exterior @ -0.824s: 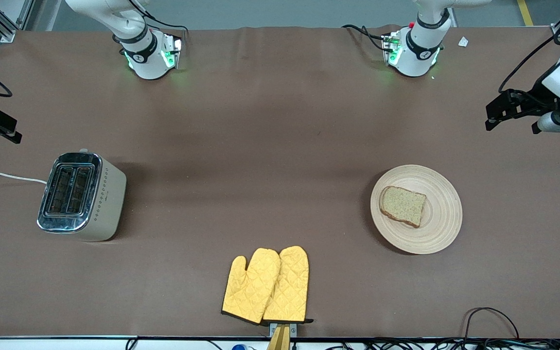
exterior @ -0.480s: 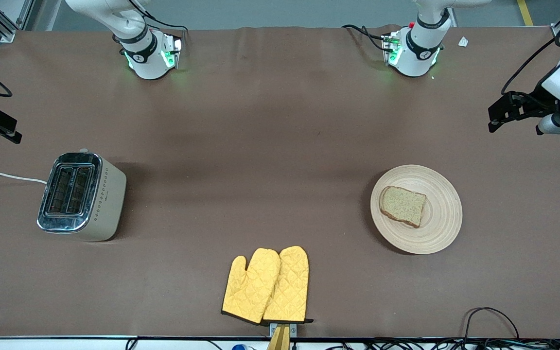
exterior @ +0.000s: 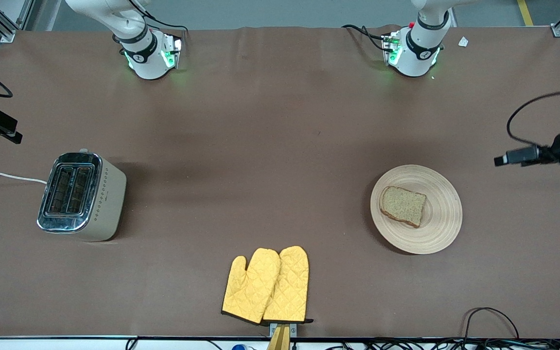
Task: Move plate and put bread in toaster
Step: 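Lower the left gripper to the wooden plate rim, then push the plate toward the toaster with the left gripper while the right gripper reaches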
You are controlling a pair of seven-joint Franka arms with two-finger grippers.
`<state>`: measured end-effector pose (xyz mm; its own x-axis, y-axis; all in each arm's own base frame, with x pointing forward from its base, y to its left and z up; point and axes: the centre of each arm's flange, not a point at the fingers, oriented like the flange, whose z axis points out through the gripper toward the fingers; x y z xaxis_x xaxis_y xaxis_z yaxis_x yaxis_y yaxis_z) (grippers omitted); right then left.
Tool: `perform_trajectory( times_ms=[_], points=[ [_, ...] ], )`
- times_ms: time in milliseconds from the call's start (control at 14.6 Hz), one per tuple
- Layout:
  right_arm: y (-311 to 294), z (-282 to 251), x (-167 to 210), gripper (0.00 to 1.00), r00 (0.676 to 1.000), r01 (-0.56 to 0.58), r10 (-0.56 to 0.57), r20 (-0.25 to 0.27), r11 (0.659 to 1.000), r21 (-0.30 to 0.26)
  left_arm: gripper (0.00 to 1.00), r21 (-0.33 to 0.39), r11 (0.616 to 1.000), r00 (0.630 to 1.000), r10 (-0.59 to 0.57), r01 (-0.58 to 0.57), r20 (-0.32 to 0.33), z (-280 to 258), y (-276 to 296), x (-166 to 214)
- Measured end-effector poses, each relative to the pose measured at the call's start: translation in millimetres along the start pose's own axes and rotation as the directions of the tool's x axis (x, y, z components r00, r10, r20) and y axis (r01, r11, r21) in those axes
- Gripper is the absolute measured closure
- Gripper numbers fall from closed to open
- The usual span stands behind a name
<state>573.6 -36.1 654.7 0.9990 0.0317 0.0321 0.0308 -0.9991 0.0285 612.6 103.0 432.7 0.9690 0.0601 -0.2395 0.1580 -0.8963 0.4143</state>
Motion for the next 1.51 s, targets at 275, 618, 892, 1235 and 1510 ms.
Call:
perform_trajectory(
  times_ms=[275,618,892,1235,1510],
  points=[
    [0,0,0,0.0,1.0,0.0,0.0,0.001,1.0,0.0,0.0,-0.233,0.97,0.989,-0.029,0.063,0.145,142,-109,59],
    [0,0,0,0.0,1.0,0.0,0.0,0.001,1.0,0.0,0.0,-0.274,0.961,0.991,0.002,0.036,0.136,178,-135,82],
    [0,0,0,0.0,1.0,0.0,0.0,0.001,1.0,0.0,0.0,-0.325,0.946,0.999,0.017,-0.004,0.039,188,-154,92],
    [0,0,0,0.0,1.0,0.0,0.0,0.001,1.0,0.0,0.04,-0.374,0.927,0.999,0.023,-0.033,-0.032,201,-166,99],
    [0,0,0,0.0,1.0,0.0,0.0,0.001,1.0,0.0,0.43,-0.386,0.92,0.998,0.048,-0.061,-0.045,204,-163,100]
  ],
)
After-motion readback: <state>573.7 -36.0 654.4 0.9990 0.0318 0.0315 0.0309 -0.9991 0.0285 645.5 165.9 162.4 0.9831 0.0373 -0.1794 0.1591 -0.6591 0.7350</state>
